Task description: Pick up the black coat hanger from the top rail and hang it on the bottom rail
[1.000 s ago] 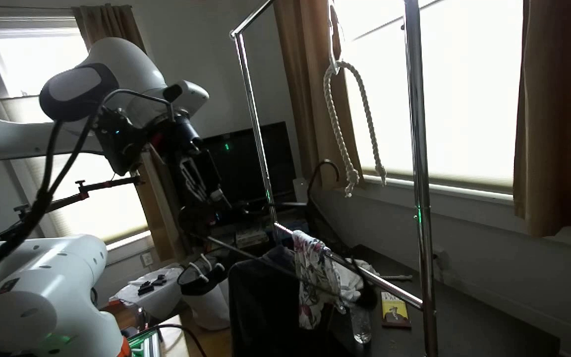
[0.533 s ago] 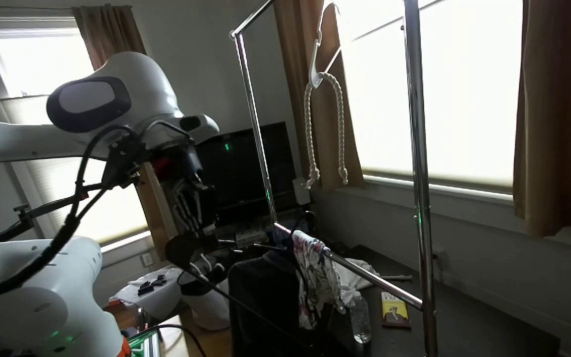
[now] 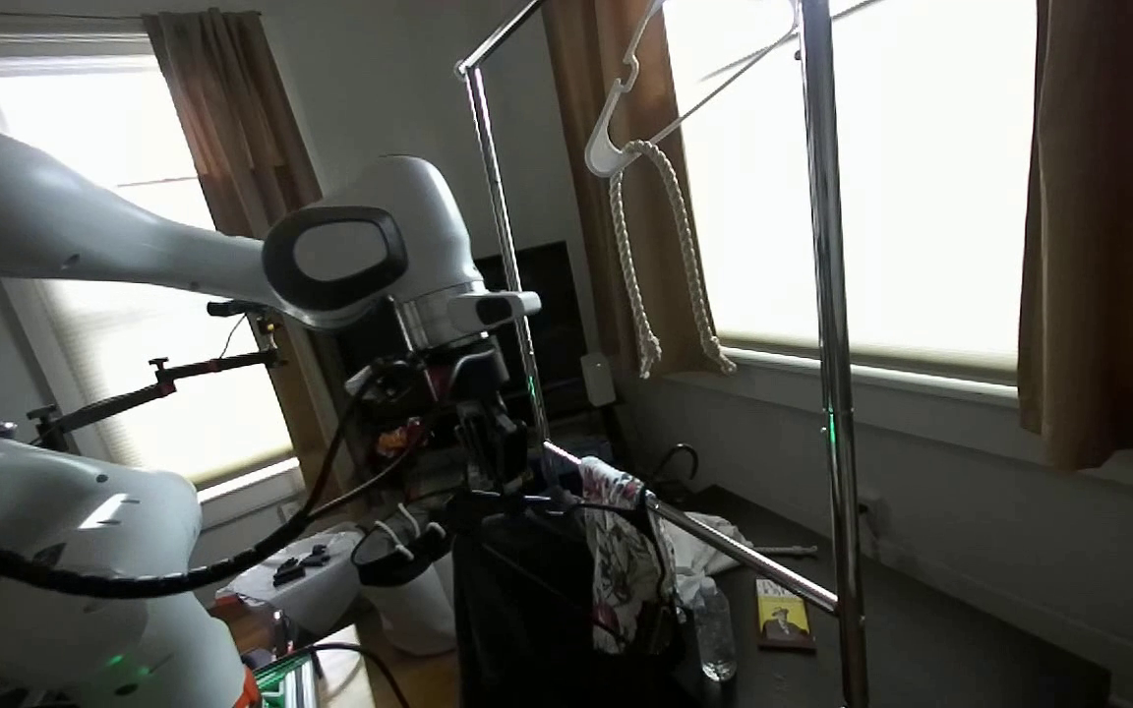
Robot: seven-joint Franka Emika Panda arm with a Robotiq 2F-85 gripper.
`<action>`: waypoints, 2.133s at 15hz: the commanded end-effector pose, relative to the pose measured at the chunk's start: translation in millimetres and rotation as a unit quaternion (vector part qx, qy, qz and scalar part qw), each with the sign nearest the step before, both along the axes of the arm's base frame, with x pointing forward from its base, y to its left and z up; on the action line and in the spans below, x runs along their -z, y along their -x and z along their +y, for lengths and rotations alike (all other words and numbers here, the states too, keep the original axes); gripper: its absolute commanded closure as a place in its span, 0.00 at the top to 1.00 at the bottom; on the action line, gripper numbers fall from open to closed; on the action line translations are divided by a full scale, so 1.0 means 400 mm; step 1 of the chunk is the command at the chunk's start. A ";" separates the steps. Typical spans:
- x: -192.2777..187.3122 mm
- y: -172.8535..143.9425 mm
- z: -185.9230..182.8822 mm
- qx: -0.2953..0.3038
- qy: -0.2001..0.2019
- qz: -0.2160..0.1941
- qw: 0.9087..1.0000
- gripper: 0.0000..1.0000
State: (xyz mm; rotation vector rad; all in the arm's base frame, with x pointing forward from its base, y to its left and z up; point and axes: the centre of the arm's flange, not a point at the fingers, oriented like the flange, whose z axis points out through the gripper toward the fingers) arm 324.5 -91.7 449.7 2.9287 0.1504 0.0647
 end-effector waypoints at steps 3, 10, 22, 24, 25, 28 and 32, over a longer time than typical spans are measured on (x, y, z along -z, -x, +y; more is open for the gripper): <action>0.015 -0.024 0.001 0.012 0.012 -0.002 1.000 0.02; 0.073 -0.135 -0.016 0.042 0.019 -0.041 0.998 0.02; 0.210 -0.192 -0.042 0.032 0.054 0.055 0.996 0.02; 0.237 -0.207 -0.027 0.031 0.061 0.057 0.996 0.02; 0.244 -0.215 -0.022 0.029 0.060 0.056 0.996 0.02; 0.257 -0.240 -0.004 0.021 0.061 0.058 0.996 0.02; 0.256 -0.270 0.029 0.013 0.064 0.050 0.997 0.02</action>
